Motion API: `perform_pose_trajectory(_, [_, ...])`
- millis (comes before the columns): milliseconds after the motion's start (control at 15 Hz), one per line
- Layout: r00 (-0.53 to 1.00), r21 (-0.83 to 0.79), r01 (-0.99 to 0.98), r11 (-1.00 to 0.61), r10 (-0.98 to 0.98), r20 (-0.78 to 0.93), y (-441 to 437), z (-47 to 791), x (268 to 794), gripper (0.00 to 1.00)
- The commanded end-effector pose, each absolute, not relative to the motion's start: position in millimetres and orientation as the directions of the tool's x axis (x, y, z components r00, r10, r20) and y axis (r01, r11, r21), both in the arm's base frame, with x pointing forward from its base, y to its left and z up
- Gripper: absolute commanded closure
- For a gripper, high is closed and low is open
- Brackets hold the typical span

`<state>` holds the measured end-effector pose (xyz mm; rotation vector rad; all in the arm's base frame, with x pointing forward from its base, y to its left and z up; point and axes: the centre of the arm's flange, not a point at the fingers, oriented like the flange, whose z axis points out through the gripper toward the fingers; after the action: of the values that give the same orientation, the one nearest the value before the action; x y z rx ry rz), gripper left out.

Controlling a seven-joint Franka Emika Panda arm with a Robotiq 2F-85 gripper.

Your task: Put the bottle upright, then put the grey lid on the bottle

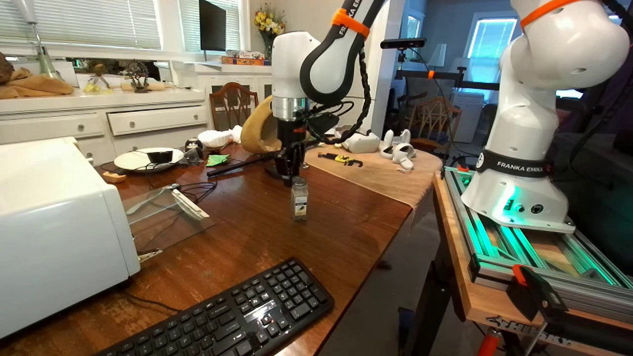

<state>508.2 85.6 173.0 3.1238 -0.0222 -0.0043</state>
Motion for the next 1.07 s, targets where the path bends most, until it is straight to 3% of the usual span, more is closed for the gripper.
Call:
perform_pose_trajectory(0, [0.999,0.012,-0.007,-1.000,-0.008,-0.040,86.2,165.5,514.2,0.27])
perform_pose_trajectory(267, [0.999,0.014,-0.025,-1.000,-0.025,-0.045,80.1,164.5,514.3,0.00])
perform_pose_trajectory(1000, [0.994,0.023,-0.110,-0.994,-0.110,-0.004,61.5,180.9,526.3,0.00])
